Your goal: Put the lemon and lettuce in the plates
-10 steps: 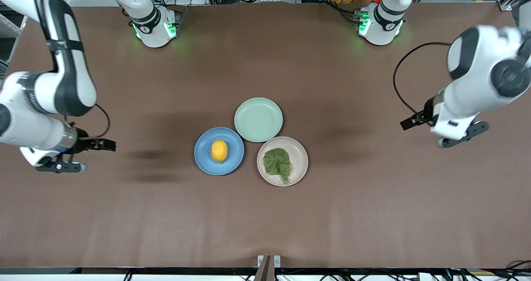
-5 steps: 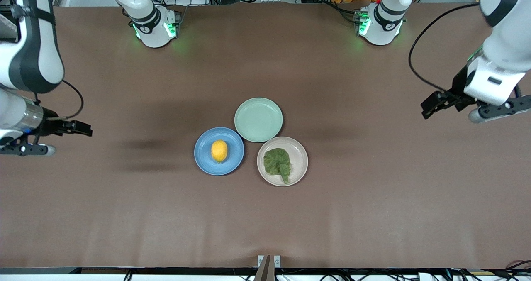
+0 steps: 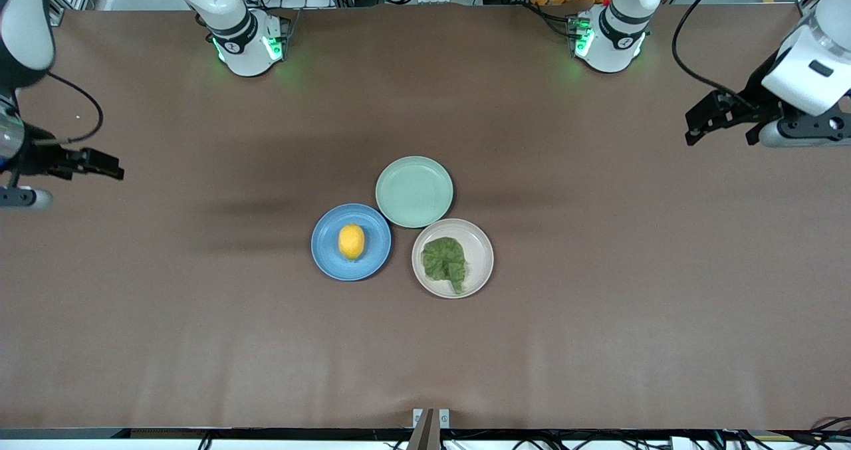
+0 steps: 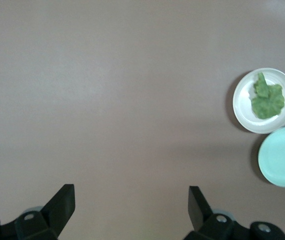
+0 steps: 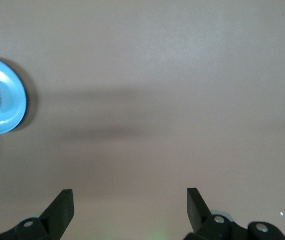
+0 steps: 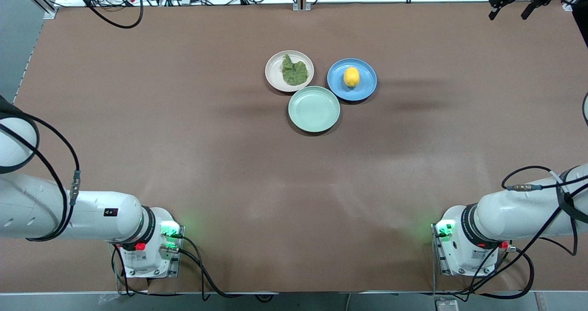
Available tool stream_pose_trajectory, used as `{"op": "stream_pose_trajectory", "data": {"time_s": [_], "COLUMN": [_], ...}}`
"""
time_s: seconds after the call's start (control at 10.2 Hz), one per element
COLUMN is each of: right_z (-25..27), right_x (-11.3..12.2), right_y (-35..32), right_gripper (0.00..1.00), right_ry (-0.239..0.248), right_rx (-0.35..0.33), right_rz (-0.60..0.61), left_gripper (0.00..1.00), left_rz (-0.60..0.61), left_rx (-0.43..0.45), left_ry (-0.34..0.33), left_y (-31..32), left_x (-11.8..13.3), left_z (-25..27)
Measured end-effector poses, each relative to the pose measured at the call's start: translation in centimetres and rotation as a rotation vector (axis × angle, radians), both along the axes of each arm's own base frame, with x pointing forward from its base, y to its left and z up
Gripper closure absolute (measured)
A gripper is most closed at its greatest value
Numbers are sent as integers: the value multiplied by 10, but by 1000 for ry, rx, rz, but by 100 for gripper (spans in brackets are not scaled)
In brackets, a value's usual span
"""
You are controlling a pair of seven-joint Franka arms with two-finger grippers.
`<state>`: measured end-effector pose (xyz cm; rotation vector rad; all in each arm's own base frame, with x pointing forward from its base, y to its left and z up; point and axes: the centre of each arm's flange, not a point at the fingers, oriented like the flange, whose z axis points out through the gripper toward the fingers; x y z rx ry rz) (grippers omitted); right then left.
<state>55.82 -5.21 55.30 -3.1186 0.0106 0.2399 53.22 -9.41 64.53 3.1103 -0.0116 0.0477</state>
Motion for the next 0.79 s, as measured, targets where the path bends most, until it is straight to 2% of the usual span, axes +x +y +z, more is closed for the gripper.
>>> {"op": "stream_pose_trajectory", "data": {"time_s": [0.29, 0.79], "right_z": [48, 99], "right_x": [-17, -26], "right_y": [4, 2], "right_gripper": [0, 0], "right_ry": [37, -3], "right_rx": [5, 2], "right_rz": [4, -1], "left_gripper": [0, 0], "left_rz": [-3, -69], "left_rx": [3, 3], "left_ry": [20, 12], "left_y": [0, 0], "left_x": [-3, -4], "left_z": [2, 6]}}
